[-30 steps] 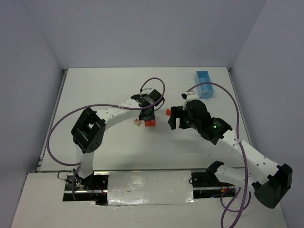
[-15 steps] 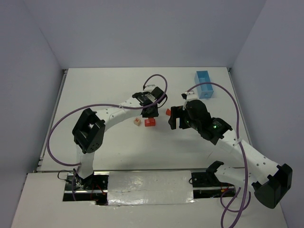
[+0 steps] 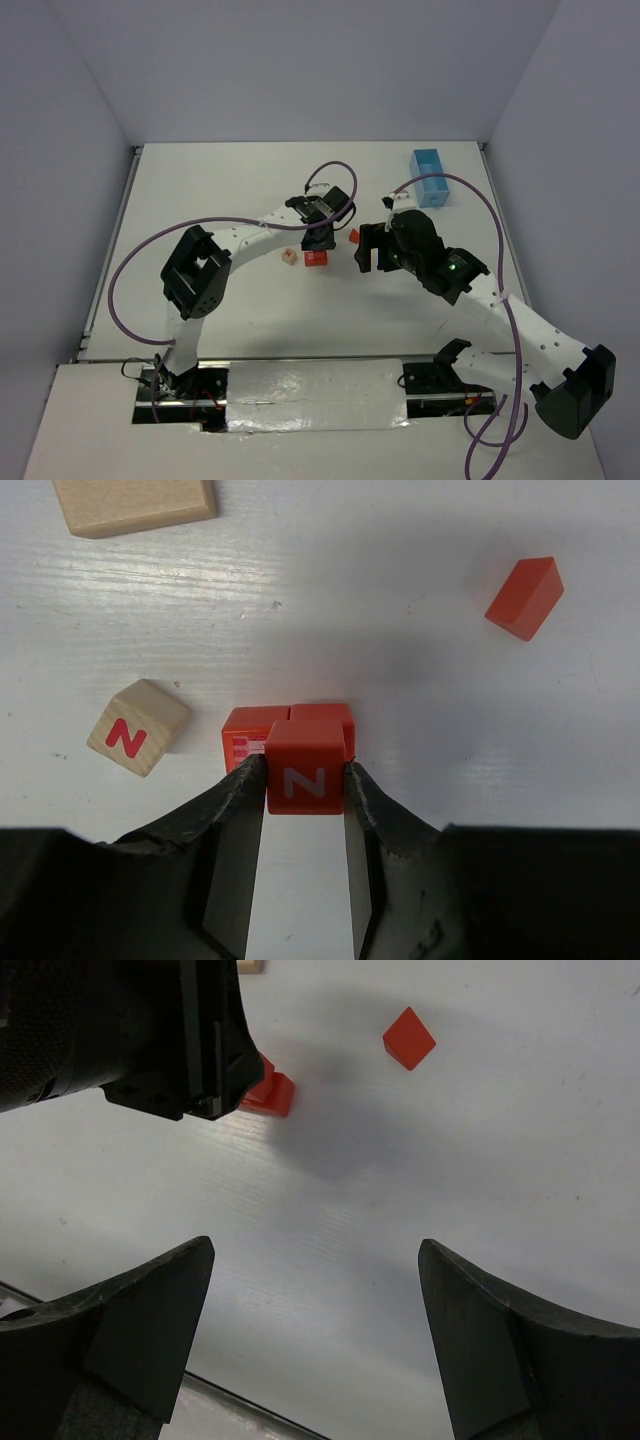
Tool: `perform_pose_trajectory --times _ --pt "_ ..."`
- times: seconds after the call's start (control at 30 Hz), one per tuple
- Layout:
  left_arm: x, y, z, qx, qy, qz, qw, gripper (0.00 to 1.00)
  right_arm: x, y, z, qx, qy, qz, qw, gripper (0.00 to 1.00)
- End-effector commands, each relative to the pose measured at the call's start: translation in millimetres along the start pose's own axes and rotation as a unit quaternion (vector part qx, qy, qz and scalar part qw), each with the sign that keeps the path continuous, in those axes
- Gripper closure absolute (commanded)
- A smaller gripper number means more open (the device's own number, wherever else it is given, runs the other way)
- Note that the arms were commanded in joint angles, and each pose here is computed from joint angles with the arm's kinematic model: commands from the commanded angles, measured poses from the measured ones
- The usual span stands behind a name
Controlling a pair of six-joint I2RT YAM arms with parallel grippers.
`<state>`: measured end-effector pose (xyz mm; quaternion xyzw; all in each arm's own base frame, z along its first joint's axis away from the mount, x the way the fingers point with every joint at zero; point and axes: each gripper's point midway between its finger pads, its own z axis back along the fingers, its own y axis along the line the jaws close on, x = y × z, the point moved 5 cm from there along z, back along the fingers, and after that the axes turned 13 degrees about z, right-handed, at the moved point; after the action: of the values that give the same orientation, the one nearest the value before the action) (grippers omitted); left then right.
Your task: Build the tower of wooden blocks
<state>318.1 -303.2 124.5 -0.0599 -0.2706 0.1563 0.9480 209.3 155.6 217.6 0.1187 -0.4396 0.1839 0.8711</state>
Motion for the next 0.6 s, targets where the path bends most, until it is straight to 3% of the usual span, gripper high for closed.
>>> perform_pose_trajectory --times 0.0,0.57 --pt "7.5 -10.1 8.1 -0.012 -0.015 0.006 1.0 0.87 6.9 -0.8 3.4 -0.002 -0.024 -0.006 1.0 0.1" --pt "2.5 -12.5 4.8 -0.015 -0.01 0.004 1.0 0.86 7.7 0.3 3.4 0.002 -0.025 -0.005 1.0 0.1"
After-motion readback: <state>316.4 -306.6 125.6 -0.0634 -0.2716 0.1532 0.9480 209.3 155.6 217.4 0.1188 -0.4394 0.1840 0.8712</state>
